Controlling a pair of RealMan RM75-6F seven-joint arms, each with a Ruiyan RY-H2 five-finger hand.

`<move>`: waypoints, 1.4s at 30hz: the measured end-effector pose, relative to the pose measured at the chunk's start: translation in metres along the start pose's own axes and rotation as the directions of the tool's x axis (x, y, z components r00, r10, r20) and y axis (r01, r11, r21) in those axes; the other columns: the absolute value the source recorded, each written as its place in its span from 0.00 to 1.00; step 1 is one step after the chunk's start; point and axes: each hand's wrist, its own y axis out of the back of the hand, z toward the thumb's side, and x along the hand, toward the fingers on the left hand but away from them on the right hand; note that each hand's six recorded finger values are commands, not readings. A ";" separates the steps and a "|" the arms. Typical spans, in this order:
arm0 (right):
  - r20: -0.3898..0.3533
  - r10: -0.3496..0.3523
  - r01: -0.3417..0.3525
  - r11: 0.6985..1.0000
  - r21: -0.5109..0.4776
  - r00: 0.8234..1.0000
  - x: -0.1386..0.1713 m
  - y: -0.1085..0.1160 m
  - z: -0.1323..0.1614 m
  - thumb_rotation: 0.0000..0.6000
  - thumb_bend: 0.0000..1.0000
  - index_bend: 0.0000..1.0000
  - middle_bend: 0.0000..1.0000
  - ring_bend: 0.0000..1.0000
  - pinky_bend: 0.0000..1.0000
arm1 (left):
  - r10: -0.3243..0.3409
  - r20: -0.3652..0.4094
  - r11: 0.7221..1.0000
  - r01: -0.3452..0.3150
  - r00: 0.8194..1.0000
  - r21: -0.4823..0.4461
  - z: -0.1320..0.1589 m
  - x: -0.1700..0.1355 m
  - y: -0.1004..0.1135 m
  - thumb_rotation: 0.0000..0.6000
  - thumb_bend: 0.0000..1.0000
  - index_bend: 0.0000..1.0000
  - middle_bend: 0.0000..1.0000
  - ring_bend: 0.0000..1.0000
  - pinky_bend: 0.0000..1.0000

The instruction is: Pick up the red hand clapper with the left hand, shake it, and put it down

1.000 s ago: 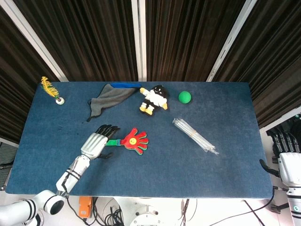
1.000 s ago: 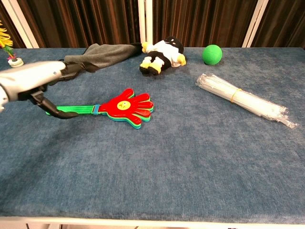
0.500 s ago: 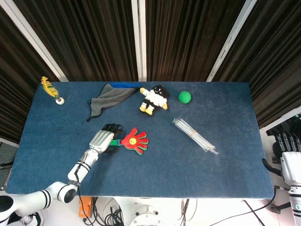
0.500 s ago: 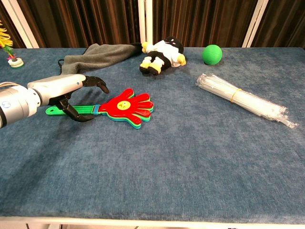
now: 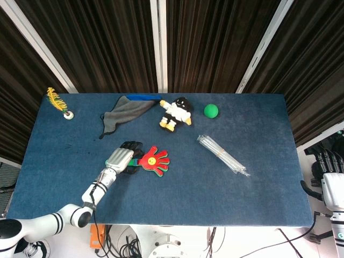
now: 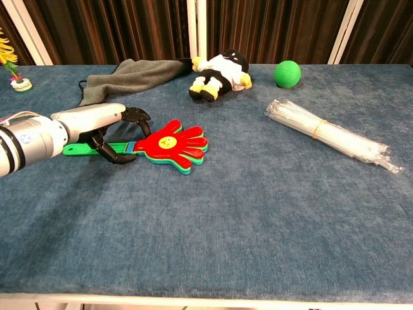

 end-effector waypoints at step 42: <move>-0.004 0.018 -0.018 1.000 -0.003 1.000 -0.001 -0.002 0.001 1.00 0.17 0.00 0.00 0.00 0.00 | 0.165 0.020 0.986 -0.166 0.986 0.013 -0.002 -0.008 0.024 1.00 0.21 0.31 0.97 0.97 1.00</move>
